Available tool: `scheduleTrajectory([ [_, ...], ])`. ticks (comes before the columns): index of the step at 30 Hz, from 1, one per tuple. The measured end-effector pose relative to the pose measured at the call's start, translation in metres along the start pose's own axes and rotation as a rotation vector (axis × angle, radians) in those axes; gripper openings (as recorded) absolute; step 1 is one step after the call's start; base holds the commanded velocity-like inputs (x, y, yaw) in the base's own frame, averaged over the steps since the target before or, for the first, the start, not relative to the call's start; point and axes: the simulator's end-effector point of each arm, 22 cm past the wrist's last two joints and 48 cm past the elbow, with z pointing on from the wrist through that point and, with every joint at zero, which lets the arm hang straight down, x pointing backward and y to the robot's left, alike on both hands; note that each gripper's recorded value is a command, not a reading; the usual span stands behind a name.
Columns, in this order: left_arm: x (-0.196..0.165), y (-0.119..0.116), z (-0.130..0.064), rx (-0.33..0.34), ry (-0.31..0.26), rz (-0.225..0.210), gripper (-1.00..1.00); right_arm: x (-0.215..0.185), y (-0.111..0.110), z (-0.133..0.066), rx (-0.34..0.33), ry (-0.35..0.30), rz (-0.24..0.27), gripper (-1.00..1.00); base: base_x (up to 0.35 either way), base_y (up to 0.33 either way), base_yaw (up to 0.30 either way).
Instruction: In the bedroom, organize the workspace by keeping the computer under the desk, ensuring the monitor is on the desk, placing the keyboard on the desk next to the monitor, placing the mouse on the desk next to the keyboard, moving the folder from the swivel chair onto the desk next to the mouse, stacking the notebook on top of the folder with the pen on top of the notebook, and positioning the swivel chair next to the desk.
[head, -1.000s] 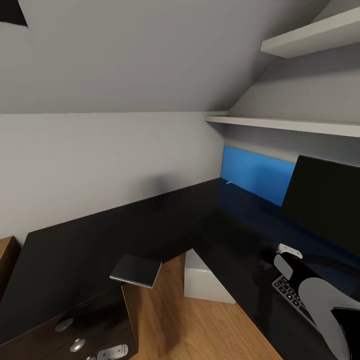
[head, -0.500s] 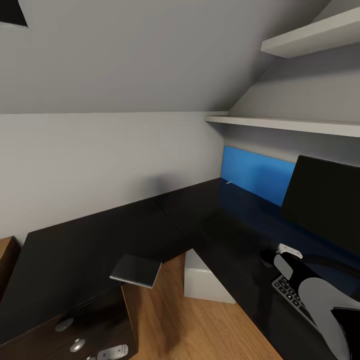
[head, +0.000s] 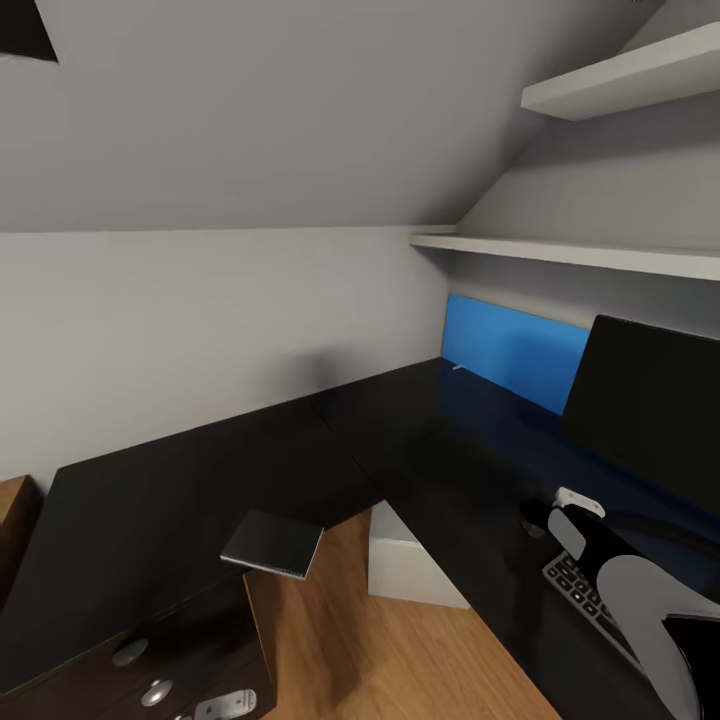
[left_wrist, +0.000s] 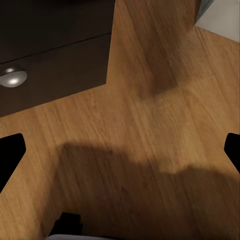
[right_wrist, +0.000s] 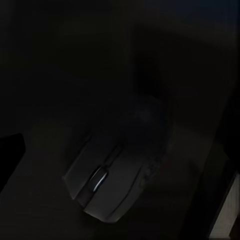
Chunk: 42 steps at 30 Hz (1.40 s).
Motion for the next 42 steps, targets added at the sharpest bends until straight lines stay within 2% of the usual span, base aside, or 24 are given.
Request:
scheduleTrajectory([
  [7,0.001,0.001,-0.008,-0.006,0.015,-0.001,1.0,-0.01,0.004,-0.008,-0.008,-0.006,0.002,1.0,0.0,0.0,0.0],
  [15,0.003,0.007,-0.016,-0.021,0.03,0.003,1.0,-0.053,0.021,-0.025,-0.044,-0.08,0.007,1.0,0.0,0.0,0.0],
  [16,0.011,0.014,-0.015,-0.039,0.048,0.007,1.0,-0.064,0.027,-0.03,-0.056,-0.102,0.008,1.0,0.0,0.0,0.0],
  [20,0.022,0.019,-0.014,-0.057,0.075,0.008,1.0,-0.075,0.036,-0.042,-0.088,-0.139,-0.005,1.0,0.0,0.0,0.0],
  [23,0.025,0.019,-0.014,-0.059,0.08,0.007,1.0,-0.067,0.045,-0.062,-0.115,-0.151,-0.039,1.0,0.0,0.0,0.0],
  [28,0.026,0.019,-0.014,-0.061,0.081,0.007,1.0,-0.05,0.057,-0.103,-0.091,-0.192,-0.043,1.0,0.0,0.0,0.0],
  [29,0.026,0.02,-0.014,-0.062,0.08,0.007,1.0,-0.027,0.07,-0.132,-0.076,-0.198,-0.016,1.0,0.0,0.0,0.0],
  [30,0.026,0.02,-0.014,-0.062,0.08,0.007,1.0,-0.015,0.077,-0.142,-0.079,-0.191,-0.001,1.0,0.0,0.0,0.0],
  [33,0.026,0.019,-0.014,-0.061,0.081,0.005,1.0,0.003,0.09,-0.156,-0.085,-0.172,0.02,1.0,0.0,0.0,0.0],
  [38,0.027,0.019,-0.013,-0.06,0.083,0.003,1.0,0.022,0.115,-0.164,-0.107,-0.141,0.034,1.0,0.0,0.0,0.129],
  [40,0.027,0.02,-0.013,-0.062,0.084,0.003,1.0,0.031,0.123,-0.165,-0.105,-0.128,0.017,1.0,-0.009,0.0,0.24],
  [42,0.028,0.021,-0.013,-0.063,0.086,0.003,1.0,0.05,0.137,-0.166,-0.096,-0.106,-0.032,1.0,-0.082,-0.034,0.259],
])
